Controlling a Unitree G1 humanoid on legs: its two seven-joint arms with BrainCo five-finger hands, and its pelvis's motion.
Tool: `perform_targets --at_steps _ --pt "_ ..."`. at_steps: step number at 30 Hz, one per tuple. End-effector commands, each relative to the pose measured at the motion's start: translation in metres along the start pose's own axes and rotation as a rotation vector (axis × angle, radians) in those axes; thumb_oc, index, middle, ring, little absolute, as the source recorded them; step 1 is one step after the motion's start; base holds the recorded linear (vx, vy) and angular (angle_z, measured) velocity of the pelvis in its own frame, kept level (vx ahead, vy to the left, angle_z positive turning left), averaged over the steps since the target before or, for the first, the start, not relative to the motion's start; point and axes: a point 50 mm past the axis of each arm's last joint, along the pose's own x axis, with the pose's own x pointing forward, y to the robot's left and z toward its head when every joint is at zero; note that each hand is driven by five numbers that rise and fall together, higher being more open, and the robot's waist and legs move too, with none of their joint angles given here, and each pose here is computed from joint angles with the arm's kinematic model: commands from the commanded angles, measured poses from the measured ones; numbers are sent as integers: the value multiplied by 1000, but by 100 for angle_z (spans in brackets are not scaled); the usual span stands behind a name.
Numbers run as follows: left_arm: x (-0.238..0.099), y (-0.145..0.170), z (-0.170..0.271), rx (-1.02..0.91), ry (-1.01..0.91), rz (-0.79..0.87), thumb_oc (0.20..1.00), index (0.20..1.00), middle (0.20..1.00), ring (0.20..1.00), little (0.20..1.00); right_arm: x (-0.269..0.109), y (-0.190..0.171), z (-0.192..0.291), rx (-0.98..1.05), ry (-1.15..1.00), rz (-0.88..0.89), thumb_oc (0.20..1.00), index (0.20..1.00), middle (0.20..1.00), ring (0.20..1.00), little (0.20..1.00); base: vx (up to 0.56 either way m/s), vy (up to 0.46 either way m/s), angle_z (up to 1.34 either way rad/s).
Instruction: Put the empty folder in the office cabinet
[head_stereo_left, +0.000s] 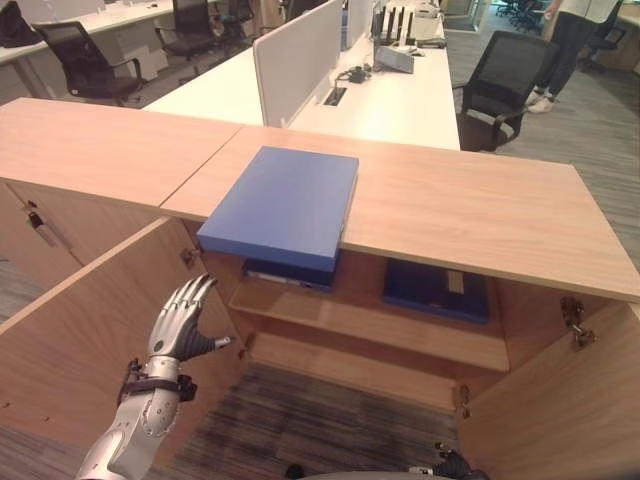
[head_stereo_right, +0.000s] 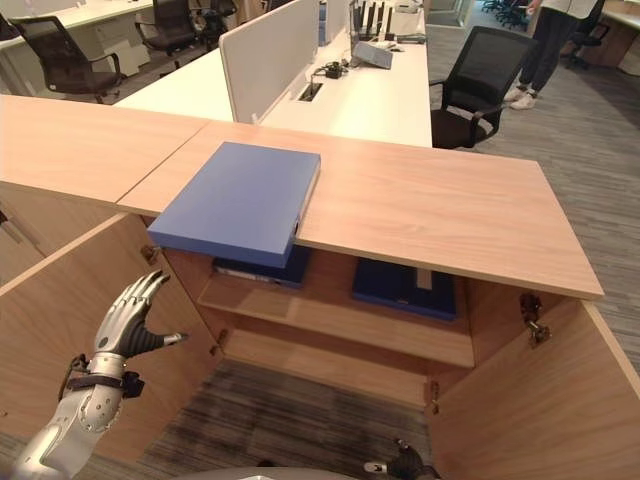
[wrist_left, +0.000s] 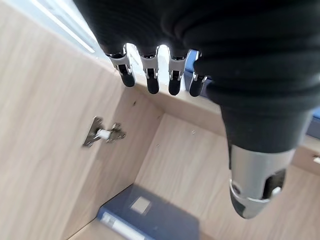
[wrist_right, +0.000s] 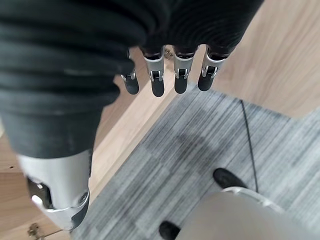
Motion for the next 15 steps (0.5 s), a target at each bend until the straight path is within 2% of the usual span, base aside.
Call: perform_targets --at_steps 1,15 --pt "15 39 9 80 -131 162 1000 1000 1000 1000 1000 3 -3 11 -28 -18 -22 1000 1000 1000 1000 1000 0 0 0" --pt "35 86 58 187 -435 300 1000 1000 1000 1000 1000 2 5 10 -63 -28 8 1000 1000 1000 1000 1000 0 0 0"
